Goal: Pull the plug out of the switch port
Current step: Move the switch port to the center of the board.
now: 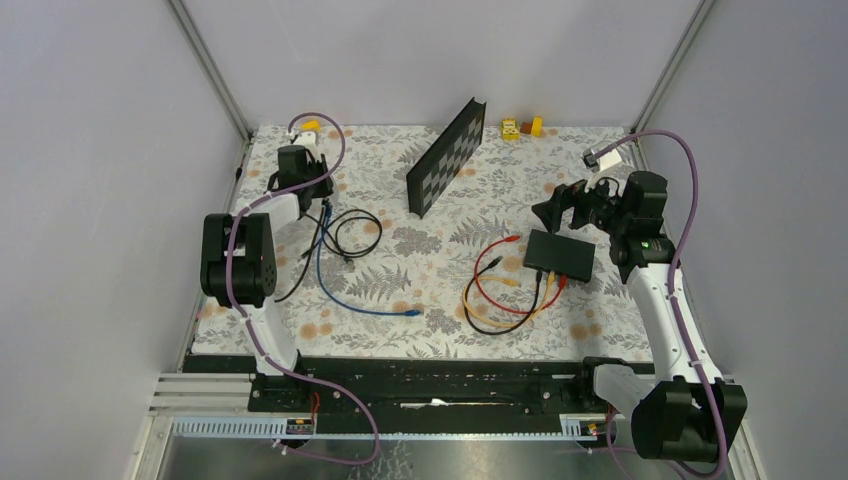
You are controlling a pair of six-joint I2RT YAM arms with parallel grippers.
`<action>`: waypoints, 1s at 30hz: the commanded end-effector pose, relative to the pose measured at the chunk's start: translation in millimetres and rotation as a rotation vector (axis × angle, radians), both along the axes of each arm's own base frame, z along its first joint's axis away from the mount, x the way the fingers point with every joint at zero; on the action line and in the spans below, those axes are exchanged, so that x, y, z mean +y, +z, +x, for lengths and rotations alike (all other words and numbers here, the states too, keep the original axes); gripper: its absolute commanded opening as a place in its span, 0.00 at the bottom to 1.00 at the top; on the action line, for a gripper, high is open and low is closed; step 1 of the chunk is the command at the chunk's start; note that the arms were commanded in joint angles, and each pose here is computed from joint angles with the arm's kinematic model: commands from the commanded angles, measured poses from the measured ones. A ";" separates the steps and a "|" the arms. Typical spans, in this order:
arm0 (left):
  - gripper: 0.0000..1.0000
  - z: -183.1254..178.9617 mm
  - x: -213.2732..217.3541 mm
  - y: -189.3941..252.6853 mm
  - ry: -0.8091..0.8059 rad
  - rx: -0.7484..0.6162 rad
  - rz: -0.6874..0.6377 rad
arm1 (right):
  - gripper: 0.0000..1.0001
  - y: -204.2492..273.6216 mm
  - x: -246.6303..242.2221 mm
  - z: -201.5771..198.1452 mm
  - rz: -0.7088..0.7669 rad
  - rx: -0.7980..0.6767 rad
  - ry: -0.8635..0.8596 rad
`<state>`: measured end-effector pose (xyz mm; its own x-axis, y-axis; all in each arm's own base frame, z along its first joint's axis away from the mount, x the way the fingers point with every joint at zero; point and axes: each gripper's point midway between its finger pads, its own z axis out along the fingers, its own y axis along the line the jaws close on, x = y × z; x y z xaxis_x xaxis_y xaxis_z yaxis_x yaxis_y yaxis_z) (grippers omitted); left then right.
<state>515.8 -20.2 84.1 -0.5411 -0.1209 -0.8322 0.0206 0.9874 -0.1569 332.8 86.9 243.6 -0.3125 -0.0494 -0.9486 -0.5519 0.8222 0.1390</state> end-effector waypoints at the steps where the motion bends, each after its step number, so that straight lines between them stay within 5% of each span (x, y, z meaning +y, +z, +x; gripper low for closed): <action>1: 0.21 -0.8 -7.5 23.9 -0.032 -0.067 -0.024 | 1.00 5.6 5.5 -2.8 -0.008 -0.034 0.038; 11: 0.06 -22.5 -27.5 41.2 -0.132 -0.091 -0.083 | 1.00 4.1 5.9 -3.5 -0.013 -0.037 0.044; 21: 0.00 -62.0 -64.1 109.2 -0.374 -0.326 -0.124 | 1.00 1.2 6.4 -3.6 -0.016 -0.033 0.051; 30: 0.00 -132.5 -139.8 119.5 -0.849 -0.340 -0.253 | 1.00 -0.6 7.4 -3.4 -0.015 -0.029 0.060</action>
<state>421.2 -109.3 180.0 -0.3440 -0.0474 -0.9378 0.5634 0.7886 -0.2465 330.6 89.0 240.4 -0.3077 -0.0651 -0.9493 -0.5718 0.8101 0.1298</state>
